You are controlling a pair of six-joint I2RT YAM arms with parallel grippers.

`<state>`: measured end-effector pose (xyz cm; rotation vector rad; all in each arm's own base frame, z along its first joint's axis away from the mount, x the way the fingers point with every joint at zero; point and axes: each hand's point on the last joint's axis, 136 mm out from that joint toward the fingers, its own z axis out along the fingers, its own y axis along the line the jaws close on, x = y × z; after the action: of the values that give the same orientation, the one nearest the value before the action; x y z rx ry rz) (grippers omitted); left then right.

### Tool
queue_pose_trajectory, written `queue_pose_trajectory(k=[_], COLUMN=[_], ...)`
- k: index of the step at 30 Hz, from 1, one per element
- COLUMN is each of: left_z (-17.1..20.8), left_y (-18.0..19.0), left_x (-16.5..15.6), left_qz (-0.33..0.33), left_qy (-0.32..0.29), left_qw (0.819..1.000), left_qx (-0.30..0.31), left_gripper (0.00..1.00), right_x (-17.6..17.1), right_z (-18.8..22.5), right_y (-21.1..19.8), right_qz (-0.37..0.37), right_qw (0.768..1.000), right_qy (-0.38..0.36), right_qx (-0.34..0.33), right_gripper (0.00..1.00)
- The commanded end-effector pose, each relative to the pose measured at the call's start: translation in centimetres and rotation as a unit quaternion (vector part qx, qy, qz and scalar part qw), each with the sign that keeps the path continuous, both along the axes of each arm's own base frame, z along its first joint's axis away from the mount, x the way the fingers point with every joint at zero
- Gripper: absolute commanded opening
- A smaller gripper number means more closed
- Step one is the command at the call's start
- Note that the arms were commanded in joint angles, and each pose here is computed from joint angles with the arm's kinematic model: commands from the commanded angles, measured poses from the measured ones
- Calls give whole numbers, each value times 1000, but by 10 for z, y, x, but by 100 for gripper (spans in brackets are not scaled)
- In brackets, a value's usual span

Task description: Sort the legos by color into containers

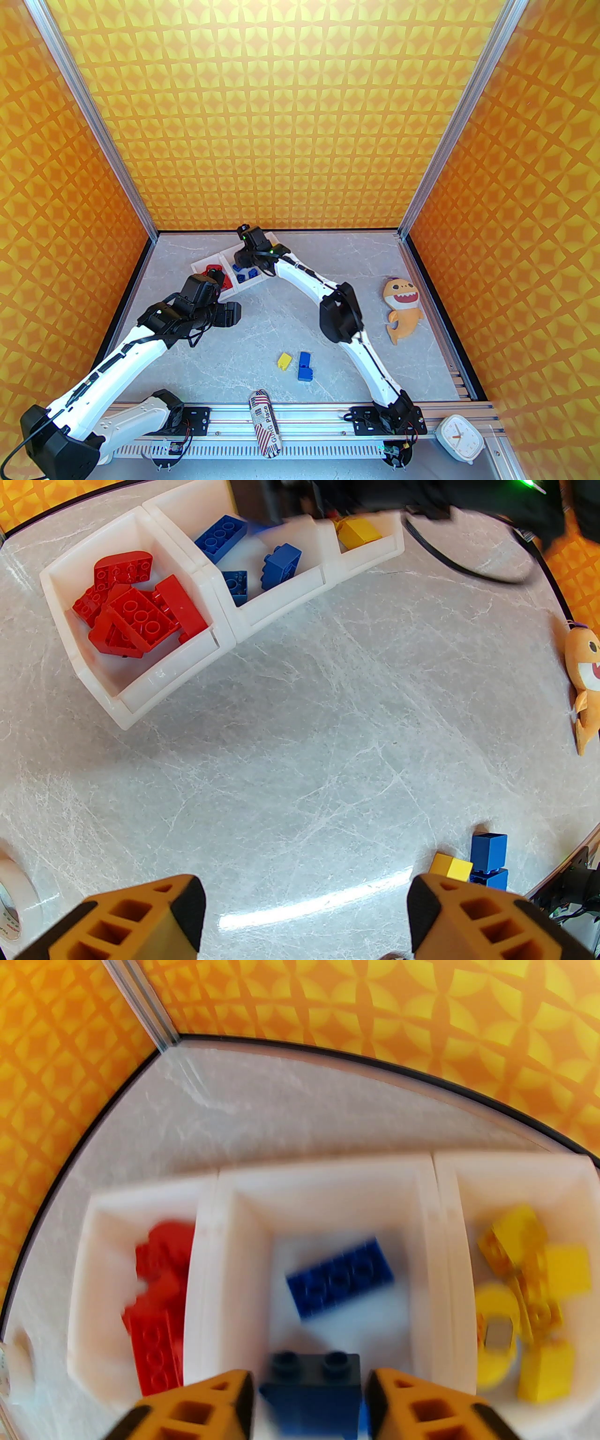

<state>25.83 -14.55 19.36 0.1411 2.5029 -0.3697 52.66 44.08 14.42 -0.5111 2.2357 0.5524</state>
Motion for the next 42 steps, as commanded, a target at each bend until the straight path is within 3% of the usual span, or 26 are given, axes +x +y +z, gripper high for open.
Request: queue_pose_trajectory(k=[1, 11, 23, 31, 37, 42], left_z=[10, 12, 3, -21, -51, -70], left_y=[-1, -6, -36, -108, -154, -185], left_x=[-3, -6, -13, -35, -54, -66], left_qz=[1, -9, -46, -111, -93, -90], left_qy=[-2, -4, -4, 35, 97, 113], left_qw=[1000, 1000, 998, 990, 989, 989], left_qx=[-9, -24, -51, -77, -63, -23], left_gripper=[76, 76, 77, 77, 76, 76], right_x=[-5, -22, -97, -139, -167, -186], right_z=[9, 42, 39, 6, -9, -11], right_y=[7, -53, -146, -251, -320, -358], right_qz=[15, -24, -57, -159, -244, -291], right_qw=[999, 1000, 997, 984, 964, 951], right_qy=[21, 6, 27, 78, 96, 98], right_qx=[23, -1, -42, -25, -30, -32], right_gripper=[61, 62, 62, 63, 64, 66])
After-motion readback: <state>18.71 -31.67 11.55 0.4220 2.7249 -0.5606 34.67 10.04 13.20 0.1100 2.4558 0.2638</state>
